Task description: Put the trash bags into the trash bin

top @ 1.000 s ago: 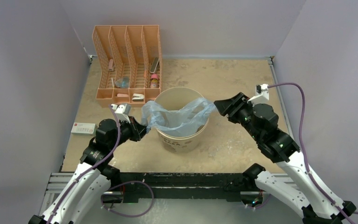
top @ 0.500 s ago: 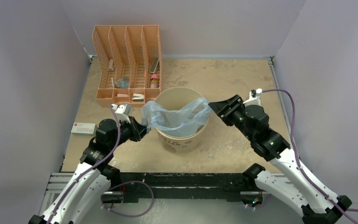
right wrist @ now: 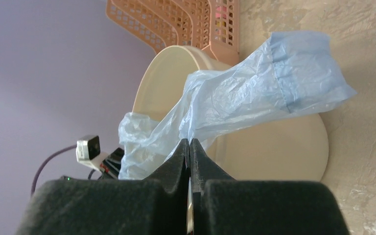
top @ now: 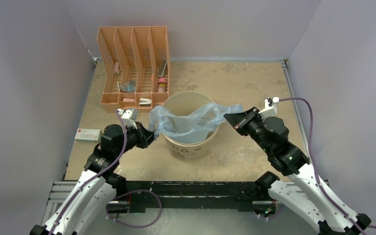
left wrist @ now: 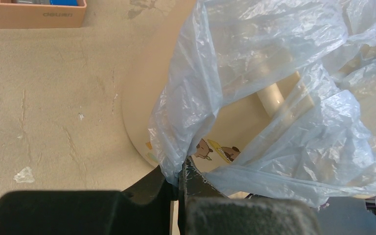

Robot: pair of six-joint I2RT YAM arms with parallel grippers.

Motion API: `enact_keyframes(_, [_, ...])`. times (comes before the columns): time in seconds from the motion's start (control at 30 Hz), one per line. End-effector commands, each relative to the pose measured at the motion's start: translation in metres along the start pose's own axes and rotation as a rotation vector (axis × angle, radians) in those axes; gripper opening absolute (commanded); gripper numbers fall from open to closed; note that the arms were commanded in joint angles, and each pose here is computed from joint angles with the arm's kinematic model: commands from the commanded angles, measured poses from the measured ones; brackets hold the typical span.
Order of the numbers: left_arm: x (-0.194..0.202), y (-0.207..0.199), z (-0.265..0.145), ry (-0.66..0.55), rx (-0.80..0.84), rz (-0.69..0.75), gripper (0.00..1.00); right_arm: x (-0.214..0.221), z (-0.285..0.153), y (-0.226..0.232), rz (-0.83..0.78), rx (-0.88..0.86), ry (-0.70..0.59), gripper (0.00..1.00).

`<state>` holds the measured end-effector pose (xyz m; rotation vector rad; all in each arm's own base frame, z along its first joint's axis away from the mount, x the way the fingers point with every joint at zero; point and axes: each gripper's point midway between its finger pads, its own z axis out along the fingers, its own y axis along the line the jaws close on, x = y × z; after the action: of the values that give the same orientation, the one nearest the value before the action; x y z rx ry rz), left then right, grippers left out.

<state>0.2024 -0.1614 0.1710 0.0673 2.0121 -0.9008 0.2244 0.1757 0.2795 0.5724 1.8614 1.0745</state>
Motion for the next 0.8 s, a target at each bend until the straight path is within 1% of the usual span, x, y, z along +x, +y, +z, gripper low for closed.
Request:
enact_keyframes(0.0, [-0.027, -0.014, -0.006, -0.081, 0.033, 0.05, 0.01, 0.004, -0.019, 0.014, -0.079, -0.088, 0.041, 0.0])
enact_keyframes(0.17, [-0.027, -0.014, -0.007, -0.085, 0.033, 0.048, 0.01, 0.03, -0.021, -0.01, -0.106, -0.081, 0.131, 0.0])
enact_keyframes(0.27, [-0.024, -0.012, -0.005, -0.078, 0.027, 0.042, 0.01, 0.047, -0.008, -0.038, -0.109, -0.001, 0.179, 0.0])
enact_keyframes(0.33, [-0.022, -0.01, -0.004, -0.075, 0.019, 0.035, 0.0, 0.05, 0.002, -0.061, -0.105, 0.084, 0.17, 0.0])
enact_keyframes(0.37, [-0.021, -0.008, -0.004, -0.073, 0.017, 0.032, 0.0, 0.047, 0.008, -0.07, -0.091, 0.122, 0.134, 0.0])
enact_keyframes(0.4, [-0.021, -0.008, -0.003, -0.073, 0.019, 0.03, 0.0, 0.047, 0.013, -0.07, -0.074, 0.109, 0.117, 0.0])
enact_keyframes(0.5, [-0.019, -0.007, -0.002, -0.069, 0.018, 0.026, 0.0, 0.057, 0.021, -0.052, -0.069, -0.041, 0.146, 0.0])
enact_keyframes(0.57, [-0.018, -0.006, -0.001, -0.066, 0.015, 0.026, 0.0, 0.064, 0.024, -0.048, -0.069, -0.072, 0.171, 0.0])
enact_keyframes(0.63, [-0.018, -0.005, 0.0, -0.064, 0.01, 0.028, 0.0, 0.071, 0.026, -0.05, -0.101, -0.062, 0.218, 0.09])
enact_keyframes(0.67, [-0.017, -0.004, 0.0, -0.063, 0.008, 0.027, 0.0, 0.073, 0.026, -0.059, -0.114, -0.014, 0.236, 0.15])
enact_keyframes(0.7, [-0.016, -0.003, 0.0, -0.06, 0.004, 0.027, 0.0, 0.069, 0.027, -0.066, -0.123, 0.047, 0.224, 0.18])
enact_keyframes(0.77, [-0.014, 0.0, 0.002, -0.058, -0.008, 0.021, 0.0, 0.049, 0.028, -0.084, -0.141, 0.184, 0.131, 0.23])
